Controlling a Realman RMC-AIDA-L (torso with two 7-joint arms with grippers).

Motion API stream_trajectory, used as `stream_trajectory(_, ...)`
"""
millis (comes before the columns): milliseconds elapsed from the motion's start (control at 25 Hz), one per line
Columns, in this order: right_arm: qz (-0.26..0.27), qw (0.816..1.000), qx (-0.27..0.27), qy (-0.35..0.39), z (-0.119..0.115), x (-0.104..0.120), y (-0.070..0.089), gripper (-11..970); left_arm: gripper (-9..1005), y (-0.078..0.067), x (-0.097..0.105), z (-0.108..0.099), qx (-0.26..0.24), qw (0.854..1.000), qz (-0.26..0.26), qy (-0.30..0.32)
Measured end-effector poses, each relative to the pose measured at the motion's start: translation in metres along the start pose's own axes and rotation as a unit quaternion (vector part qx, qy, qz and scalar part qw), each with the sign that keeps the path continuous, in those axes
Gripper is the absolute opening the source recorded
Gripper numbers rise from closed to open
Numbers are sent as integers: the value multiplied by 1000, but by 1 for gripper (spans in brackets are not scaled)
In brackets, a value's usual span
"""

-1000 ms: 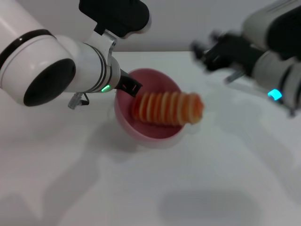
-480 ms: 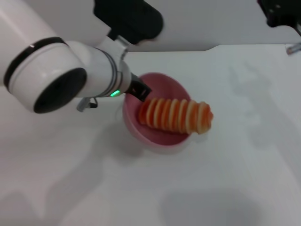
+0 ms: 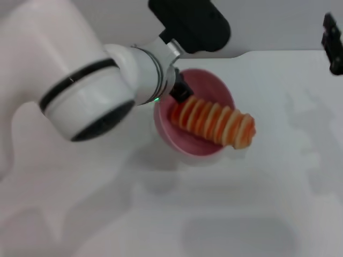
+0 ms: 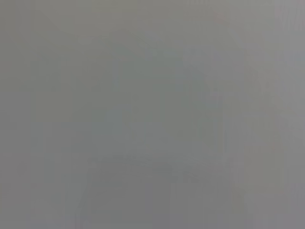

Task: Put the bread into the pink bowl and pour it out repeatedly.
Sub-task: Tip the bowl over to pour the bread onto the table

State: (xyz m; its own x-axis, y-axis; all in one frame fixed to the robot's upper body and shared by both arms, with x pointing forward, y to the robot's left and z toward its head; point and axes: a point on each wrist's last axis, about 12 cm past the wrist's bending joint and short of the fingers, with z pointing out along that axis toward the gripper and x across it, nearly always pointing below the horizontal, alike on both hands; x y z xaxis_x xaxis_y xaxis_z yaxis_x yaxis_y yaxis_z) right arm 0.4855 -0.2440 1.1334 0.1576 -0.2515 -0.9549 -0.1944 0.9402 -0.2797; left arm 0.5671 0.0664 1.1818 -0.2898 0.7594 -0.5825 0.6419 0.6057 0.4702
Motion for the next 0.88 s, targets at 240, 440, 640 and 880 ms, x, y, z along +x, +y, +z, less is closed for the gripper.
stream_trajectory(240,14,1000,-6,25,-1,11,4,460,47,-2,-10,-2,-38,998,57,-15)
stream_trajectory(440,30,999,2,45,-5,19,3,460,47,-13,-11,-2,-59,990,130,-21)
stream_trajectory(640,54,997,25,58,-8,27,-7,459,47,-16,-12,-2,-73,979,190,-9)
stream_trajectory(880,56,996,26,66,-9,32,-8,458,47,-23,-8,4,-92,954,287,12)
